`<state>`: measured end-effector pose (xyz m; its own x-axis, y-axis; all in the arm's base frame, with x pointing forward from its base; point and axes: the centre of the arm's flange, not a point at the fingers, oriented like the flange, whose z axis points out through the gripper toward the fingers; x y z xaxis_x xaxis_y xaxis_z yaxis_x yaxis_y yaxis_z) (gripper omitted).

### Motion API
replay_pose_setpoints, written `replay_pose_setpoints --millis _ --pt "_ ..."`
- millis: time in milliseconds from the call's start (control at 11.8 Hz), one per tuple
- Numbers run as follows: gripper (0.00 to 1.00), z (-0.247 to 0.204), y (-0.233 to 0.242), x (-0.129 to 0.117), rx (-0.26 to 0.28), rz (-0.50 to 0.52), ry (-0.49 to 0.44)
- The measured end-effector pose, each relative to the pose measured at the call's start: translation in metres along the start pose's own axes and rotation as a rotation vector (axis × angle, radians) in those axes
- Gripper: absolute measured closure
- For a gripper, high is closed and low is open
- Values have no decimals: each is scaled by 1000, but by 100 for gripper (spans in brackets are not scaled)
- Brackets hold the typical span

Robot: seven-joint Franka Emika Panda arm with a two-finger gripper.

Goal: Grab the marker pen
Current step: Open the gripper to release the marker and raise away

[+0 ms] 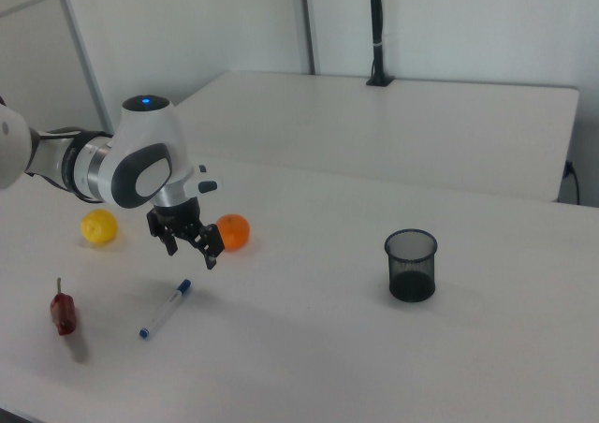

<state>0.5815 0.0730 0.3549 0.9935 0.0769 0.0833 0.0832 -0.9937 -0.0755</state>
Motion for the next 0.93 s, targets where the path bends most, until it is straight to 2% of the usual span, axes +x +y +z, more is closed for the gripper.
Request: replay_pose_setpoints --millis 169,508,677,931 --pt "0 -31 11 11 -2 50 13" --pt "0 -160 60 24 -14 145 -42" --pt "0 -213 74 17 -20 173 -9" --pt "0 -270 81 -9 -23 194 1"
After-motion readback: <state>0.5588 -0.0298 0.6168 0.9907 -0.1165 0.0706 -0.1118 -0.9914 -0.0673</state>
